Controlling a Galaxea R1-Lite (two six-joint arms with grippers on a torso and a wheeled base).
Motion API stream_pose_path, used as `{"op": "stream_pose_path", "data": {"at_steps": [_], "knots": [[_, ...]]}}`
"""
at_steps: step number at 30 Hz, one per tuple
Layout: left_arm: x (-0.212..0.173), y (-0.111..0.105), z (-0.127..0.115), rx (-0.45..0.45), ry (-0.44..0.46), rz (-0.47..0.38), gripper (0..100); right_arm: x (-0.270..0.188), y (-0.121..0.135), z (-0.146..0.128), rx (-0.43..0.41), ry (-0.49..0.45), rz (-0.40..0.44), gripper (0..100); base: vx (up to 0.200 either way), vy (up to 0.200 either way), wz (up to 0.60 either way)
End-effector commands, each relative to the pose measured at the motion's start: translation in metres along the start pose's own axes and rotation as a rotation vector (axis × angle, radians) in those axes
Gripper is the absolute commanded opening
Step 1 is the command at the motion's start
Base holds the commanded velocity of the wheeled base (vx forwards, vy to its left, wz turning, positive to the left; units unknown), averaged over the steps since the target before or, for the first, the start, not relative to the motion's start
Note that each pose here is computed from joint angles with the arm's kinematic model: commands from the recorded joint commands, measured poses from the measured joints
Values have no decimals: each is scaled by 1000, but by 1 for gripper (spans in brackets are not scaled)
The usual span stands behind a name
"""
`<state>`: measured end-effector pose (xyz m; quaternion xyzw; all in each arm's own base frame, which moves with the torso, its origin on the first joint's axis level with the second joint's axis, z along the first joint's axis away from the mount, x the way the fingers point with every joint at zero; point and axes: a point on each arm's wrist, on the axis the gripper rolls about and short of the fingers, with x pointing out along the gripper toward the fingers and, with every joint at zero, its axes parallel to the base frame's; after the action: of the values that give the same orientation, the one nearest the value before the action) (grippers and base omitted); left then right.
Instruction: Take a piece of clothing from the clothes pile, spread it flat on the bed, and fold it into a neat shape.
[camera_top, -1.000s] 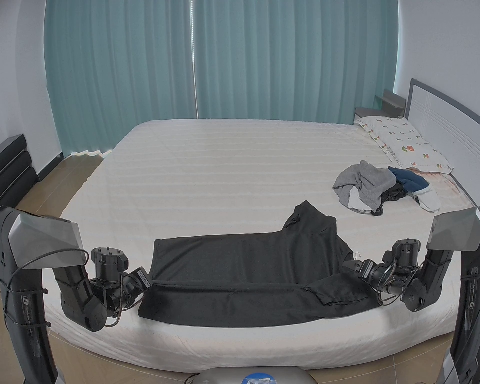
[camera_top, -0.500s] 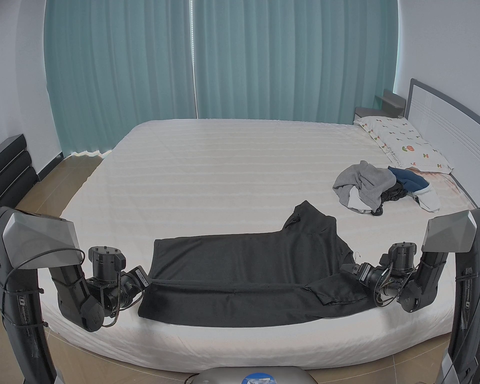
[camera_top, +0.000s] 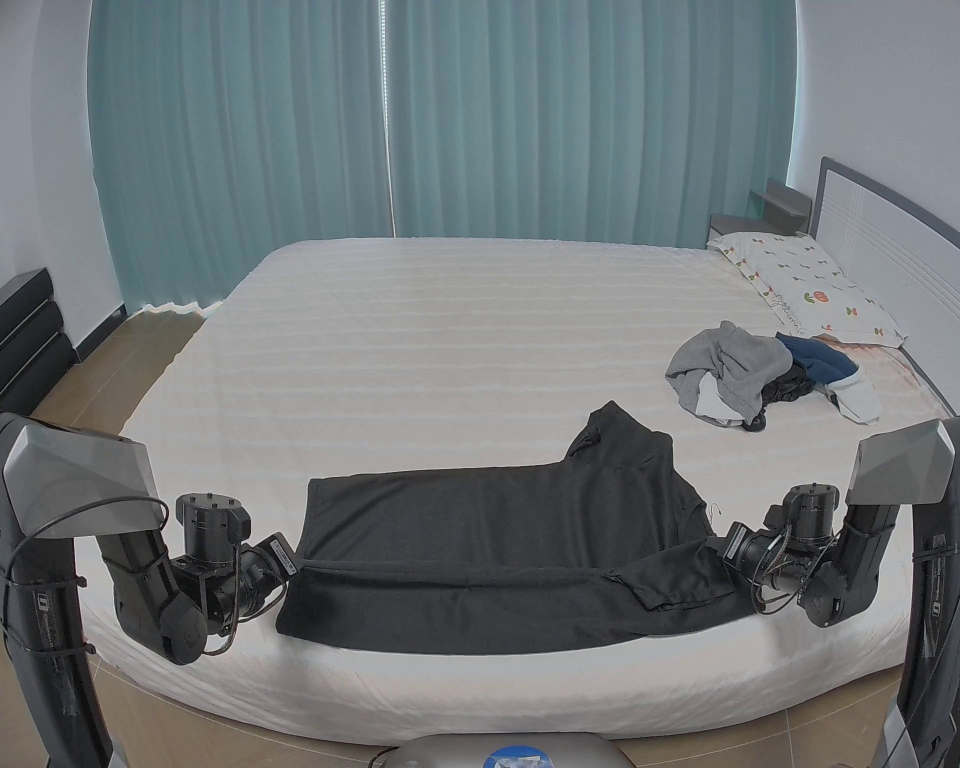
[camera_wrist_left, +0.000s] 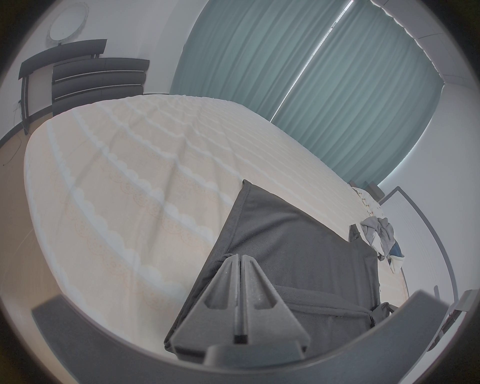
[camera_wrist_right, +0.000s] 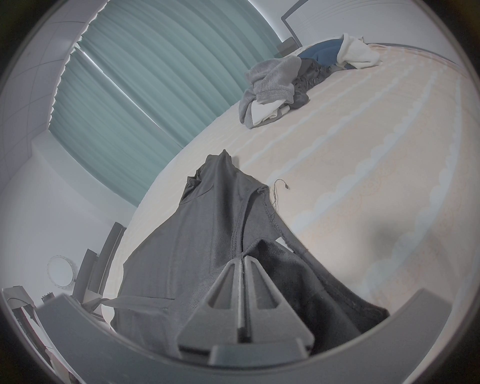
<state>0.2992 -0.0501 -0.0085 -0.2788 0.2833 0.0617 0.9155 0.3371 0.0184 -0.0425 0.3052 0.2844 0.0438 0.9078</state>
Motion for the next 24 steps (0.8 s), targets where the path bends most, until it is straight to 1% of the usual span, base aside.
{"op": "stream_pose_path", "data": {"at_steps": [1,6,7,9,14,15,18,24], "knots": [[-2,0,1,1,-3,-2,0,-11,2,2,4,-10,2,0,0,0,0],[-3,0,1,1,-4,-1,0,-16,2,4,11,-19,1,0,0,0,0],[-4,-1,2,1,-7,-3,0,-18,2,7,16,-32,4,0,0,0,0],[-7,-1,4,3,-12,-5,0,-26,3,10,17,-45,16,0,0,0,0],[-14,-3,6,6,-17,-11,0,-42,5,10,17,-41,46,0,0,0,0],[-20,0,4,37,-6,0,0,-53,7,12,15,-57,59,0,0,0,0],[-26,6,1,89,13,19,0,-67,9,15,14,-86,67,0,0,0,0],[-40,4,5,103,2,8,0,-93,19,21,0,-117,114,0,0,0,0]]}}
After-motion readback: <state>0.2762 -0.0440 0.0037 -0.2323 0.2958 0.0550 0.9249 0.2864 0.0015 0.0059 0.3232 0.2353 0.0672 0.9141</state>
